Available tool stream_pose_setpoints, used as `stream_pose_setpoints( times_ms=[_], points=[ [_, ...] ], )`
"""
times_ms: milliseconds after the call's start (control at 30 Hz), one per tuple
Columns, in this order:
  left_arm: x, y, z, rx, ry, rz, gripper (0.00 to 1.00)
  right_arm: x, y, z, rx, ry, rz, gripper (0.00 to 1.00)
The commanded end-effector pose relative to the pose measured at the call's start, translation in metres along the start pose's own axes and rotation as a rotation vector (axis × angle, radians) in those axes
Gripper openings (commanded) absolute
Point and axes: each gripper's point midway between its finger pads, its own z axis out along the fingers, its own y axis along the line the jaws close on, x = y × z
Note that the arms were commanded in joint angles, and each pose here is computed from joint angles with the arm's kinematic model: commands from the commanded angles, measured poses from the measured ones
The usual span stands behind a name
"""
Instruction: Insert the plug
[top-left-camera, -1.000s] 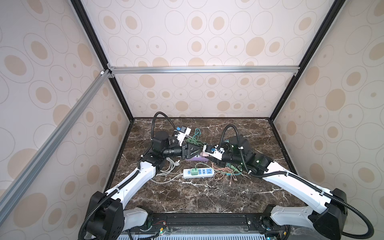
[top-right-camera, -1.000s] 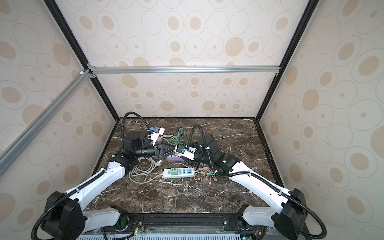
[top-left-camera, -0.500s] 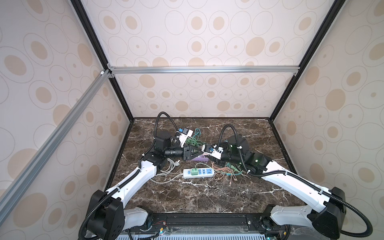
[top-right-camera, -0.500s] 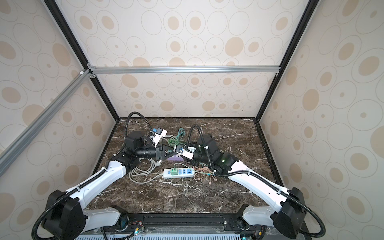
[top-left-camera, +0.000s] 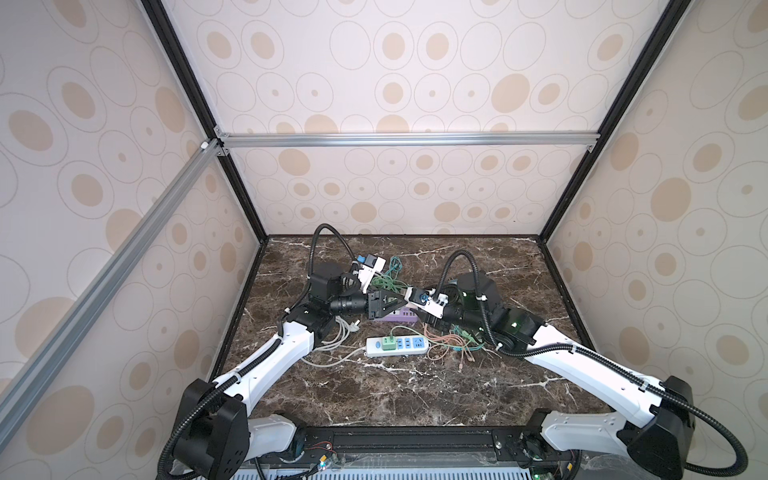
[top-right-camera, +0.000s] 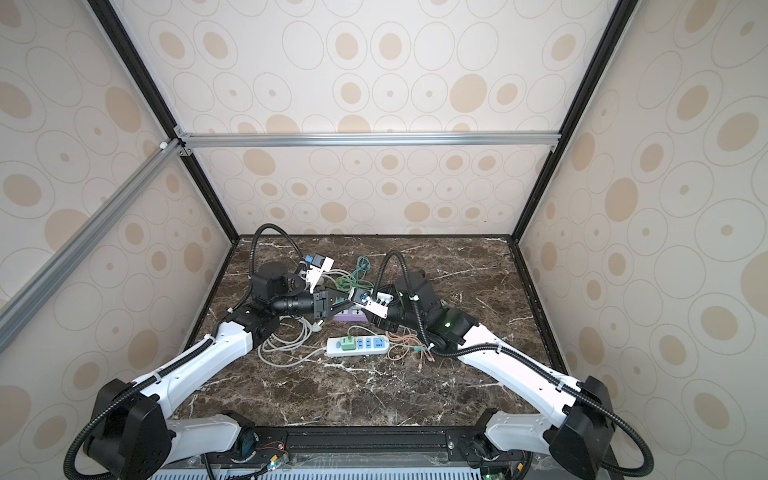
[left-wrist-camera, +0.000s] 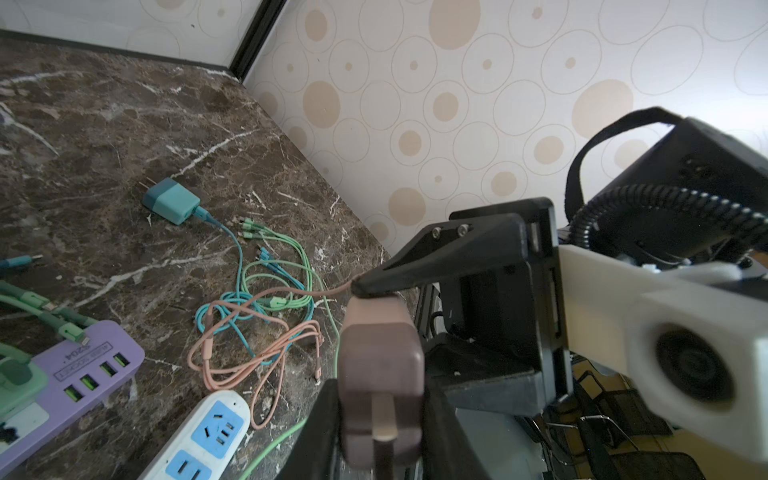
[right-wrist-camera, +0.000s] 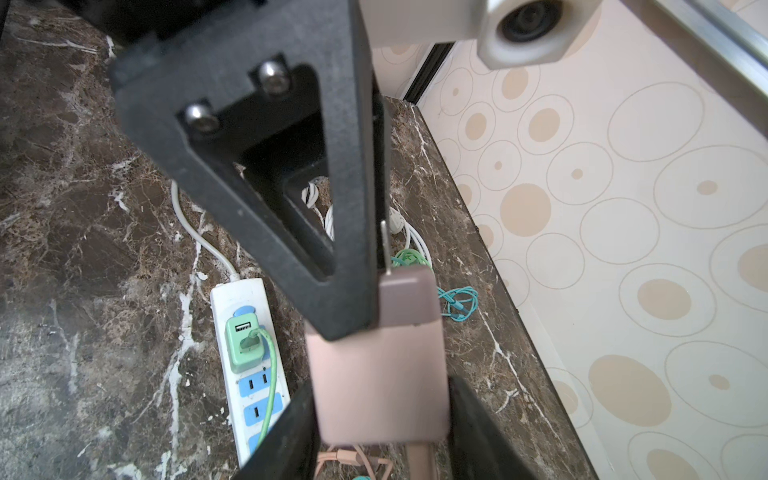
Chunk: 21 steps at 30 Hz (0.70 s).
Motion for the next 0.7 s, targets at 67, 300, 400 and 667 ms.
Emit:
stream_pose_setpoints(
  times_ms=[67,300,400,667],
  points=[
    [-0.026,-0.010,-0.007,-0.025,-0.117,0.109,0.00,-0.017,-0.009,-0.033,0.072,-0.095,0.130,0.62],
    [-0.044,-0.015,-0.013,-0.021,-0.243,0.149,0.00,-0.024,0.005,-0.059,-0.026,-0.249,0.474,0.68],
    [-0.051,-0.027,-0.017,0.030,-0.299,0.167,0.00,-0.031,0.020,-0.064,-0.134,-0.343,0.585,0.68],
    [-0.056,-0.059,-0.029,0.167,-0.368,0.229,0.00,-0.057,0.025,-0.061,-0.275,-0.514,0.694,0.68]
  ],
)
